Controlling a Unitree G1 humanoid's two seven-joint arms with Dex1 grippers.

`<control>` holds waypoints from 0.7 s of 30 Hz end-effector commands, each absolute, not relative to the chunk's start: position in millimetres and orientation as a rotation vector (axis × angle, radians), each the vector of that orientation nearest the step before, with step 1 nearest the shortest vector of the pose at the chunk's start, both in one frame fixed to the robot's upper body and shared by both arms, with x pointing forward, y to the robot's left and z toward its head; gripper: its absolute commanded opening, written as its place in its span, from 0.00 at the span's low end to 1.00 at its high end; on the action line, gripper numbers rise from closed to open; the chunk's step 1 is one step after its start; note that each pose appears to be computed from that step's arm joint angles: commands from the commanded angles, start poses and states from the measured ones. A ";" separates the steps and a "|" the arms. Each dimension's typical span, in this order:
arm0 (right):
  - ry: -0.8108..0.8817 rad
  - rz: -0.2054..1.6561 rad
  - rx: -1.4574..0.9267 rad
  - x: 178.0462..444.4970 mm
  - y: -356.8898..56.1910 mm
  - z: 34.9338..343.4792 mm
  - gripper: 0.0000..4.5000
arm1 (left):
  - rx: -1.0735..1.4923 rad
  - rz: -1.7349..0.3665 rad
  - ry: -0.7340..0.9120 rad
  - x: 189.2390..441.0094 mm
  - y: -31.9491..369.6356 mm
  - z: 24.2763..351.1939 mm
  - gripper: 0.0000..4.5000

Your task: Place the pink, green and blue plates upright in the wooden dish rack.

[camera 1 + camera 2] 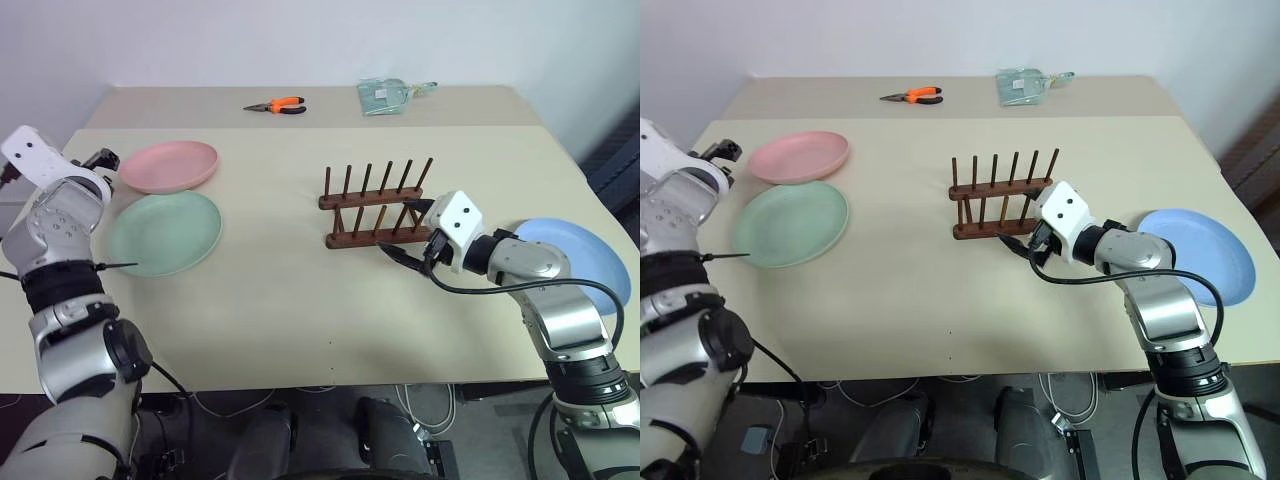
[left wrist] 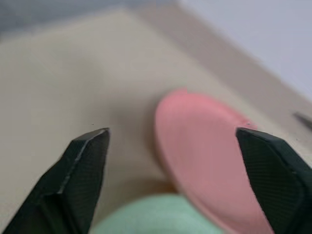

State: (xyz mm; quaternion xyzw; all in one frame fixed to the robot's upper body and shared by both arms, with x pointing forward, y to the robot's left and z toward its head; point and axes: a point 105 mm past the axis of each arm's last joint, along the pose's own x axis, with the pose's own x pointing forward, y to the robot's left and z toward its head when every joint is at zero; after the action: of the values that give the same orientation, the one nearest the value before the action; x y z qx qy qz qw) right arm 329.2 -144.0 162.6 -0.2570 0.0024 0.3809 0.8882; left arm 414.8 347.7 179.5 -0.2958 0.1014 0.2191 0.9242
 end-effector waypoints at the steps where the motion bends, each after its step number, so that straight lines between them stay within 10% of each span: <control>1: -0.034 0.784 -0.539 328.5 -142.3 168.6 1.00 | -0.634 0.455 0.242 422.9 348.8 177.9 0.96; 7: -0.027 0.760 -0.546 326.4 -146.6 166.1 1.00 | -0.658 0.425 0.286 435.8 333.2 172.0 0.96; 17: -0.021 0.722 -0.549 322.2 -151.7 163.2 1.00 | -0.691 0.420 0.250 441.8 328.1 178.1 0.01; 21: -0.022 0.721 -0.550 324.4 -151.6 161.6 1.00 | -0.699 0.366 0.244 445.6 319.8 183.3 0.00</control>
State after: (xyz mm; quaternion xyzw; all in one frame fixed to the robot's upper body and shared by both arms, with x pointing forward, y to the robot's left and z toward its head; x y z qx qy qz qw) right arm 324.1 -151.8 146.7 -0.2541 0.0195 0.3564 0.8989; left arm 441.5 320.2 162.1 -0.3363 0.1450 0.1944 0.9100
